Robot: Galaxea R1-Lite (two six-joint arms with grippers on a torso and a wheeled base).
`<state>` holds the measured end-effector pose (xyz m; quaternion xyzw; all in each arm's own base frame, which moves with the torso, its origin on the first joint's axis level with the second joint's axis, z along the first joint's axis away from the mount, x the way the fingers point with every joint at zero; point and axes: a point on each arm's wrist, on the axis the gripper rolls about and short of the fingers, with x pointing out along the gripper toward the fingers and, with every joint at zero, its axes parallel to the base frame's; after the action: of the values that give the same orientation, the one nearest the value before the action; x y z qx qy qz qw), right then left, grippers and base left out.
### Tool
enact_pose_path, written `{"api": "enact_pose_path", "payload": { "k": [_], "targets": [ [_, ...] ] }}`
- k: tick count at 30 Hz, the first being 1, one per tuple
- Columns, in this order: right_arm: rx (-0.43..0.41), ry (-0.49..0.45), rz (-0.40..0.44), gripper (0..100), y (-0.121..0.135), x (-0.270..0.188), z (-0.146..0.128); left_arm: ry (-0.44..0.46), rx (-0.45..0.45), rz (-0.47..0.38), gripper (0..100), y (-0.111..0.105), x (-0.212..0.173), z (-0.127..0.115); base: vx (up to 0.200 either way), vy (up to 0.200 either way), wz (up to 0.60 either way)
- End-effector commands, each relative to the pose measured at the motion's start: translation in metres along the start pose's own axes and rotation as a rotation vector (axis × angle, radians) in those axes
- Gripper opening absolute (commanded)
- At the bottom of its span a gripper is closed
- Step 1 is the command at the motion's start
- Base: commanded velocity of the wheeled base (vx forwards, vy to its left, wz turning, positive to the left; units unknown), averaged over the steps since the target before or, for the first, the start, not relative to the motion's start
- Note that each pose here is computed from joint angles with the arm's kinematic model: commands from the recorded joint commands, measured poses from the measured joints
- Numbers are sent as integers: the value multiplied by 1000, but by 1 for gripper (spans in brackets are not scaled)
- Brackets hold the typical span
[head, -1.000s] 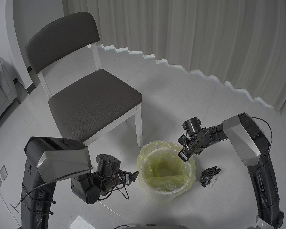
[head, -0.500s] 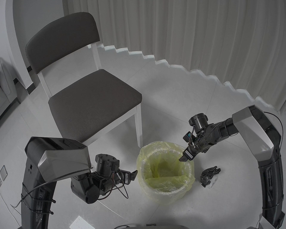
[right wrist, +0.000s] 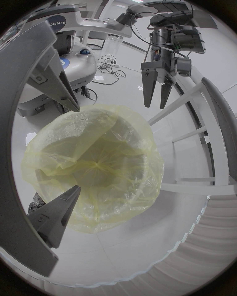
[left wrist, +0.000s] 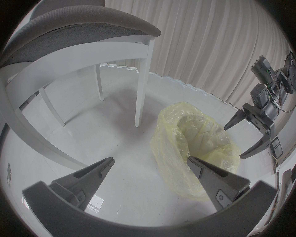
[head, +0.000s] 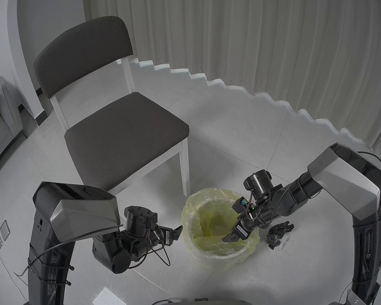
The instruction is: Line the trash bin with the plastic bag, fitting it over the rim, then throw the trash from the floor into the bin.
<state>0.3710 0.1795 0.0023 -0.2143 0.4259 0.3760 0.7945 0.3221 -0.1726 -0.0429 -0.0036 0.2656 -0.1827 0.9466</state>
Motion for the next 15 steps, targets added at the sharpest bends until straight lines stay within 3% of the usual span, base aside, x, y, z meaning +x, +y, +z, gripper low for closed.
{"api": "enact_pose_path", "payload": {
  "k": [1,15],
  "targets": [
    [-19,-4,13,100,10,-3,3,-2,-1,0,100,0,-3,0,0,0,0],
    [-39,-17,43,100,19,1,9,-43,-4,-16,100,0,-10,6,0,0,0]
  ]
}}
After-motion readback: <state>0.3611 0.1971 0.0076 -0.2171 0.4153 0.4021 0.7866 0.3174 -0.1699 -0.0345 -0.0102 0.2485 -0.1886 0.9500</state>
